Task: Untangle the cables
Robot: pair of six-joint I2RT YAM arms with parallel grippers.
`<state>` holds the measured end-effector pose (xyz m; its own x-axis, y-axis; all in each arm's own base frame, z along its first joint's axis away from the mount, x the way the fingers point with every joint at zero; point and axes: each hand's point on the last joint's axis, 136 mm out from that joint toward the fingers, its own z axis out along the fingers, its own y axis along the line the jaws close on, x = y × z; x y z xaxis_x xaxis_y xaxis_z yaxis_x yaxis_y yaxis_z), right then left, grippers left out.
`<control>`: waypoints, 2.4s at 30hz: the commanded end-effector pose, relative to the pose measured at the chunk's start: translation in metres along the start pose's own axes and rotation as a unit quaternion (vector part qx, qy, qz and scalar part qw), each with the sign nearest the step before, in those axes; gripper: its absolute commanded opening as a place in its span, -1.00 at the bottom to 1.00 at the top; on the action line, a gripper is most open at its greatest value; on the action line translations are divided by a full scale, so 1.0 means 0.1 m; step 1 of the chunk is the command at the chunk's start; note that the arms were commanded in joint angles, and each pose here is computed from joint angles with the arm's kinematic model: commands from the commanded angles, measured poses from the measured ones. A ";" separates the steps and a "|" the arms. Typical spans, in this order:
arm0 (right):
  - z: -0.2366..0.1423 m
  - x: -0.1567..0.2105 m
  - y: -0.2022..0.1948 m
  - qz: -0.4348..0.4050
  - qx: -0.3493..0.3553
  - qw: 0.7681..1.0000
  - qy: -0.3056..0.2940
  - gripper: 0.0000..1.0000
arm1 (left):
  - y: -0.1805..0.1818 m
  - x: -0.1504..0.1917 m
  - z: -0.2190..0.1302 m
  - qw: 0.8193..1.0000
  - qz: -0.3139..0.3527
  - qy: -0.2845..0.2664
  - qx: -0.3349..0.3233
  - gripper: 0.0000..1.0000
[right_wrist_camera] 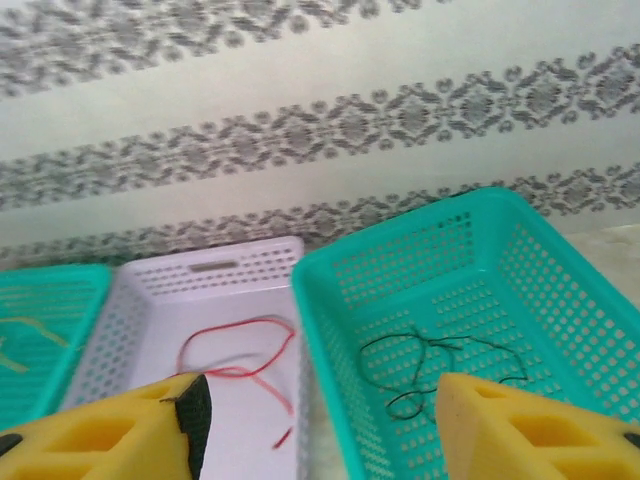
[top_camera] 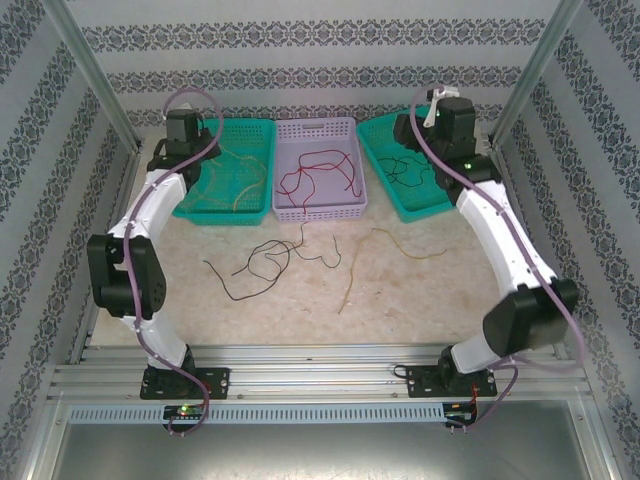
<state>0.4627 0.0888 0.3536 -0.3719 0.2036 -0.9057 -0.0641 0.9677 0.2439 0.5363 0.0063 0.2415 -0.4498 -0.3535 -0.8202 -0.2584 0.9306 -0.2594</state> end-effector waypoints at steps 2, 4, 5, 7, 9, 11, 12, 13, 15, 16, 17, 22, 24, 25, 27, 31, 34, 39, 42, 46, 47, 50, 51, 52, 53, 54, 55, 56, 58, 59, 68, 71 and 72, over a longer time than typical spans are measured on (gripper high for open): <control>-0.22 0.36 0.18 0.004 -0.022 1.000 0.015 0.24 | -0.18 0.41 0.10 0.999 0.001 0.050 0.016 -0.68; -0.35 0.51 0.27 0.001 -0.034 0.999 0.018 0.25 | -0.23 0.56 0.16 0.998 0.007 0.065 0.018 -0.67; -0.40 0.60 0.31 0.001 -0.041 0.999 0.022 0.24 | -0.26 0.63 0.19 0.997 0.008 0.073 0.021 -0.66; -0.52 0.75 0.37 -0.002 -0.050 0.998 0.029 0.25 | -0.32 0.76 0.22 0.996 0.012 0.085 0.027 -0.66; -0.61 0.95 0.42 -0.011 -0.055 0.997 0.044 0.25 | -0.38 0.85 0.24 0.995 0.012 0.092 0.034 -0.57; -0.67 1.13 0.44 -0.020 -0.059 0.996 0.062 0.27 | -0.42 0.84 0.19 0.995 0.009 0.090 0.040 -0.33; -0.70 1.22 0.43 -0.022 -0.058 0.996 0.070 0.27 | -0.45 0.80 0.14 0.996 0.006 0.082 0.047 -0.26; -0.72 1.32 0.41 -0.022 -0.057 0.995 0.077 0.28 | -0.48 0.73 0.09 0.996 0.003 0.071 0.056 -0.19; -0.74 1.47 0.37 -0.021 -0.052 0.995 0.088 0.30 | -0.54 0.59 -0.04 0.996 -0.008 0.055 0.070 -0.01; -0.75 1.56 0.34 -0.019 -0.049 0.994 0.098 0.31 | -0.59 0.51 -0.13 0.995 -0.013 0.048 0.083 0.12; -0.75 1.63 0.32 -0.018 -0.048 0.993 0.105 0.32 | -0.63 0.44 -0.19 0.995 -0.017 0.042 0.092 0.22; -0.76 1.96 0.20 -0.015 -0.037 0.990 0.136 0.35 | -0.76 0.21 -0.57 0.992 -0.029 0.030 0.117 0.92; -0.75 2.05 0.21 -0.009 -0.042 0.989 0.144 0.36 | -0.76 0.22 -0.69 0.992 -0.038 0.043 0.117 1.00; -0.73 2.11 0.22 -0.007 -0.045 0.987 0.151 0.37 | -0.77 0.26 -0.75 0.991 -0.040 0.052 0.117 1.00; -0.69 2.21 0.23 -0.006 -0.044 0.985 0.165 0.37 | -0.79 0.37 -0.85 0.991 -0.032 0.066 0.109 1.00; -0.60 2.43 0.32 -0.022 -0.052 0.979 0.195 0.38 | -0.75 0.61 -1.08 0.995 0.025 0.080 0.063 1.00; -0.54 2.60 0.35 -0.029 -0.052 0.973 0.224 0.39 | -0.65 0.80 -1.23 0.994 0.042 0.088 0.041 1.00; -0.45 2.84 0.38 -0.037 -0.059 0.963 0.261 0.39 | -0.53 1.18 -1.37 0.992 0.045 0.116 0.033 1.00; -0.37 2.96 0.38 -0.045 -0.056 0.957 0.280 0.39 | -0.45 1.44 -1.38 0.989 0.048 0.136 0.025 1.00; -0.26 3.13 0.42 -0.062 -0.056 0.945 0.317 0.38 | -0.34 1.71 -1.37 0.986 0.050 0.156 0.016 1.00; -0.23 3.19 0.43 -0.069 -0.055 0.941 0.327 0.37 | -0.31 1.79 -1.38 0.985 0.051 0.163 0.016 1.00; -0.15 3.28 0.43 -0.069 -0.038 0.937 0.341 0.37 | -0.25 1.97 -1.39 0.983 0.056 0.173 0.013 1.00; -0.12 3.27 0.44 -0.066 -0.037 0.938 0.339 0.37 | -0.22 2.01 -1.39 0.983 0.058 0.174 0.010 1.00; -0.09 3.26 0.44 -0.066 -0.033 0.939 0.336 0.38 | -0.20 2.03 -1.39 0.983 0.060 0.174 0.008 1.00; -0.03 3.26 0.43 -0.065 -0.027 0.940 0.333 0.39 | -0.18 2.06 -1.39 0.983 0.062 0.174 0.007 1.00; 0.03 3.26 0.43 -0.064 -0.023 0.940 0.336 0.39 | -0.18 2.08 -1.39 0.983 0.062 0.174 0.007 1.00; 0.08 3.27 0.41 -0.064 -0.016 0.937 0.344 0.37 | -0.18 2.09 -1.39 0.982 0.063 0.175 0.007 1.00; 0.12 3.30 0.38 -0.069 -0.006 0.933 0.354 0.35 | -0.17 2.09 -1.40 0.982 0.065 0.176 0.006 1.00; 0.18 3.35 0.34 -0.075 0.008 0.929 0.364 0.35 | -0.16 2.07 -1.41 0.983 0.068 0.172 0.005 1.00; 0.20 3.37 0.33 -0.073 0.012 0.928 0.365 0.35 | -0.16 2.06 -1.42 0.983 0.069 0.170 0.004 1.00; 0.27 3.59 0.12 -0.067 0.044 0.917 0.391 0.31 | -0.15 2.12 -1.40 0.982 0.071 0.176 0.004 1.00; 0.31 3.60 0.12 -0.061 0.043 0.918 0.391 0.22 | -0.12 2.20 -1.36 0.981 0.068 0.180 0.001 1.00; 0.33 3.61 0.12 -0.062 0.044 0.917 0.391 0.16 | -0.11 2.22 -1.35 0.981 0.068 0.182 -0.001 1.00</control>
<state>0.3560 0.1826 0.0245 -0.9143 -0.0569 -0.4011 -0.1098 0.9878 0.1102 0.3238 -0.0921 0.1364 -0.7601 -0.2317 -0.6071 -0.1720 0.9727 -0.1559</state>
